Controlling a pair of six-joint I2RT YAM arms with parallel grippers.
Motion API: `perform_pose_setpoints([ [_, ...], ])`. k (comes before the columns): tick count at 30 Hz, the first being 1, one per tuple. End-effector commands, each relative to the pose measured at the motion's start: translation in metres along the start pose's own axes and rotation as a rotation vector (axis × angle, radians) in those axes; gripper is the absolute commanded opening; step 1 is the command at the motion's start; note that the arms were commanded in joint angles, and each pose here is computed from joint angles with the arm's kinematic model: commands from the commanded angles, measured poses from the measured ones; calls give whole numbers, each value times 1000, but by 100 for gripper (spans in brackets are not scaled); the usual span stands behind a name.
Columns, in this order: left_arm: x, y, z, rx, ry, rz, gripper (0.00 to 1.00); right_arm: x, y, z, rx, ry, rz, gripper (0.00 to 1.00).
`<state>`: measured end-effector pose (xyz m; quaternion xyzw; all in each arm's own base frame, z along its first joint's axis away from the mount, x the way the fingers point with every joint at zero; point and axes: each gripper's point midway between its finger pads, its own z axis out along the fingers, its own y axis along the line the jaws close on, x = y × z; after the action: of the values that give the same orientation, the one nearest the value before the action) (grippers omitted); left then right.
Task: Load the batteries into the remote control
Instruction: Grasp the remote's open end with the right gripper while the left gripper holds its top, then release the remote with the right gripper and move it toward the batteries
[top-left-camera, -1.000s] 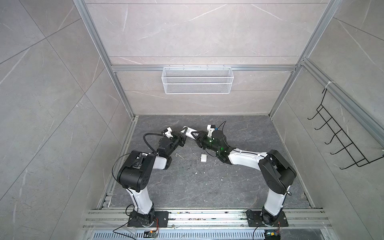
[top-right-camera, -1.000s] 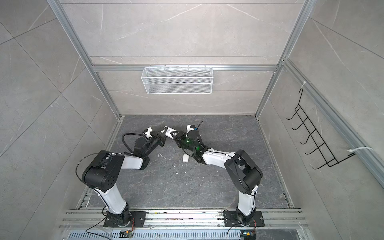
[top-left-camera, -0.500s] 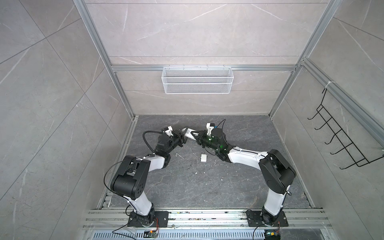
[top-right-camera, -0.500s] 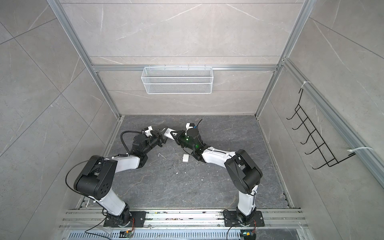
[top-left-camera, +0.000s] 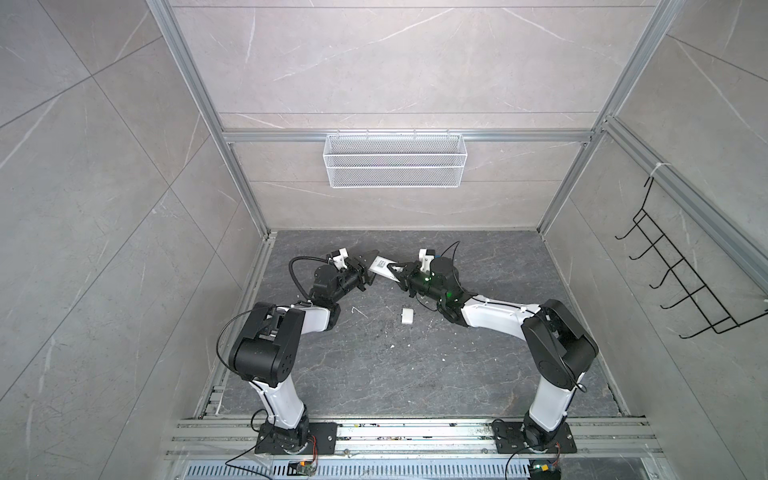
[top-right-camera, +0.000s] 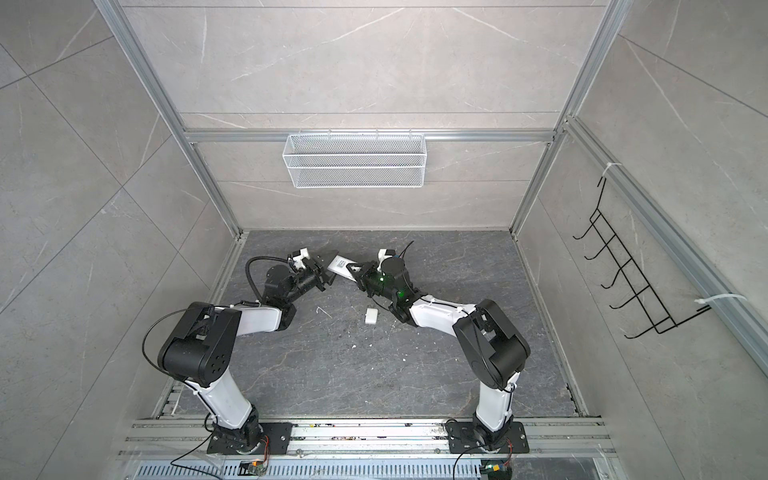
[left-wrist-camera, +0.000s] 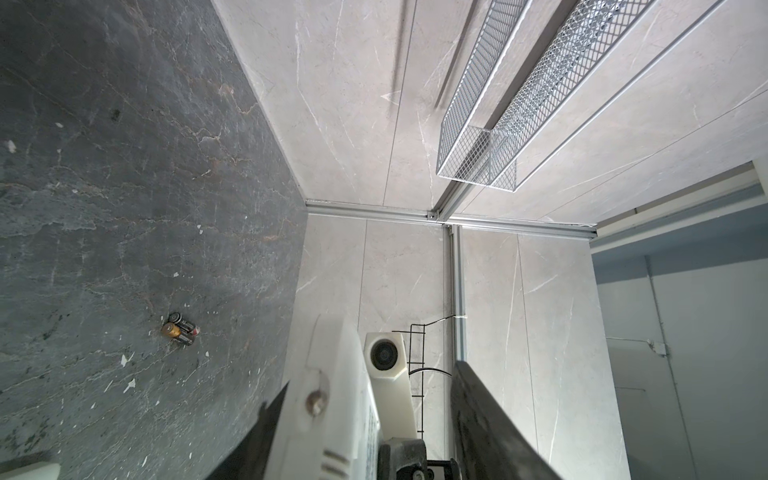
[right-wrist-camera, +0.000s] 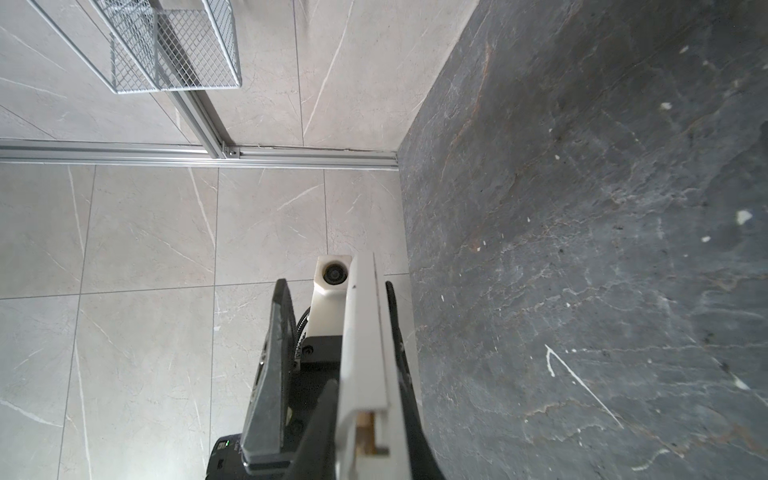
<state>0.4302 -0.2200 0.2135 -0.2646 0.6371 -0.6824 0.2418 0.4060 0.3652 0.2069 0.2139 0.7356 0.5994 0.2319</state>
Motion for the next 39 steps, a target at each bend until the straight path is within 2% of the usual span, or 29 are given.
perform_pose_setpoints([
  [1, 1, -43, 2, 132, 20, 97, 49, 8, 13, -4, 18, 47, -29, 8],
  [11, 5, -51, 7, 151, 66, 51, 20, 13, 3, 5, 64, 98, -20, 10],
  [17, 9, -50, 5, 152, 91, 43, 11, 11, -3, 10, 70, 106, -10, 12],
  [19, 8, -47, 2, 158, 83, 30, 8, 11, -7, 9, 76, 114, -7, 20],
  [23, -3, -33, -5, 152, 57, 9, 7, 6, -21, -7, 116, 125, -28, 47],
  [25, -12, -18, -11, 123, 30, 8, 6, 0, -33, -22, 173, 122, -69, 54],
  [27, -23, 3, -19, 81, -4, 14, 6, -7, -52, -41, 271, 117, -135, 55],
  [28, -29, 13, -23, 59, -23, 14, 6, -11, -60, -49, 323, 118, -190, 55],
  [30, -40, 39, -34, 12, -72, 19, 6, -19, -85, -71, 512, 132, -379, 55],
  [32, -49, 59, -44, -18, -121, 38, 6, -34, -113, -85, 688, 127, -527, 50],
  [33, -54, 70, -49, -43, -142, 40, 6, -40, -130, -91, 759, 135, -548, 46],
  [35, -57, 85, -54, -78, -169, 70, 6, -45, -147, -94, 807, 162, -560, 42],
  [39, -56, 94, -56, -108, -168, 174, 6, -52, -150, -88, 851, 191, -608, 43],
])
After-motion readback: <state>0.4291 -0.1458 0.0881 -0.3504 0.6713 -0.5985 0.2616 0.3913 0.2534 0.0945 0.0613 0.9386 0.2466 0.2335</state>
